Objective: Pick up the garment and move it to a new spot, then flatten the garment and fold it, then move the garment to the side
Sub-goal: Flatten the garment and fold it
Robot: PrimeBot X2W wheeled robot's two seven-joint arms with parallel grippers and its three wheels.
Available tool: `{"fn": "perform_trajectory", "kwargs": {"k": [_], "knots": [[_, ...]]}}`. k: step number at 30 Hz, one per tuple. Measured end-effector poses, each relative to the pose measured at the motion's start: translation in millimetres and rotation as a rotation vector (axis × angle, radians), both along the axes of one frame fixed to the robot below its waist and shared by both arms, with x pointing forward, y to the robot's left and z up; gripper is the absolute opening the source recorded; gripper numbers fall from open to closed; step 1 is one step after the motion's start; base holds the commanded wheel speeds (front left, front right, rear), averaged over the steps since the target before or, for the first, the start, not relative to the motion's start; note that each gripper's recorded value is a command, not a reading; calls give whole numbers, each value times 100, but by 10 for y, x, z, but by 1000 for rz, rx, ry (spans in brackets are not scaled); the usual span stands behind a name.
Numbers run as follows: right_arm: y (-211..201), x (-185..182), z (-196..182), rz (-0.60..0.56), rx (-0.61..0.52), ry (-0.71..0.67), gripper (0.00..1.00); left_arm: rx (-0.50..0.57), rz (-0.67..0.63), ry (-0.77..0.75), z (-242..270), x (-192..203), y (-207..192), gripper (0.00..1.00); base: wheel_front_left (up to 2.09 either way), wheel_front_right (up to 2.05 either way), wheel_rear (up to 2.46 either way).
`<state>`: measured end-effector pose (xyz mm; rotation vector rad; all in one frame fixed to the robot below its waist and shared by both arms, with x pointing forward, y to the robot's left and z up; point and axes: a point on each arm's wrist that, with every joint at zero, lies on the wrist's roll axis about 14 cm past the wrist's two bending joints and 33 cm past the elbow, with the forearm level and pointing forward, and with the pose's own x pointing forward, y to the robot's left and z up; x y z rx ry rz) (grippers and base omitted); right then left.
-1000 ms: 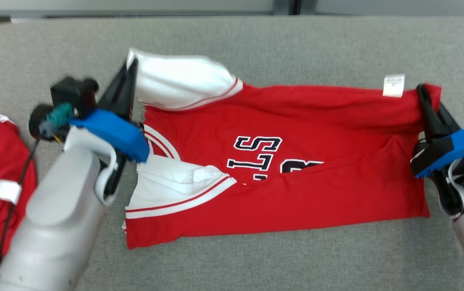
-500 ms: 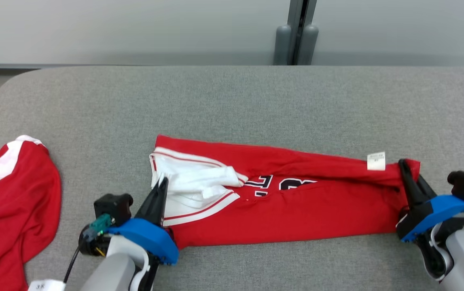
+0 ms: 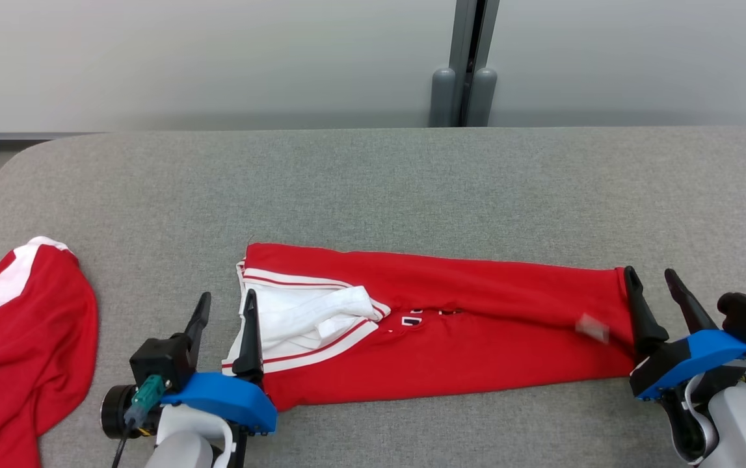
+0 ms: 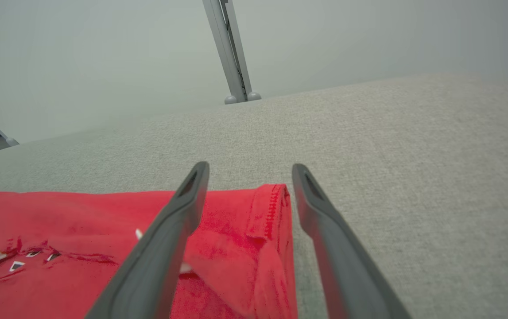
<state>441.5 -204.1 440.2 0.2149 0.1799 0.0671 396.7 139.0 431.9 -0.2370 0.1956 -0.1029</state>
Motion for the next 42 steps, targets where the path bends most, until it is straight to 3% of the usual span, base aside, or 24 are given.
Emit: {"fn": "perform_trajectory", "kwargs": {"k": [6,19,29,37,38,39,40,42], "knots": [[112,-127,50,-2,-7,-28,100,106,25,-75,161,-168,4,100,0,0,0],[227,-368,-31,-2,-10,-2,100,108,-6,-35,12,-487,-89,100,0,0,0],[-7,-54,-359,-26,-80,100,100,44,-49,58,-261,-293,-302,100,0,0,0],[109,-170,-810,-8,-55,240,100,35,-35,92,-361,-246,-304,100,0,0,0],[117,-192,-828,-11,-45,248,92,35,-38,89,-353,-235,-314,100,0,0,0],[126,-209,-836,-11,-37,251,29,34,-40,85,-341,-222,-324,100,0,0,0],[127,-228,-845,-12,-31,255,0,35,-41,80,-327,-208,-333,100,0,0,0],[57,-251,-838,-40,-6,258,0,32,-47,61,-271,-161,-360,100,0,0,0]]}}
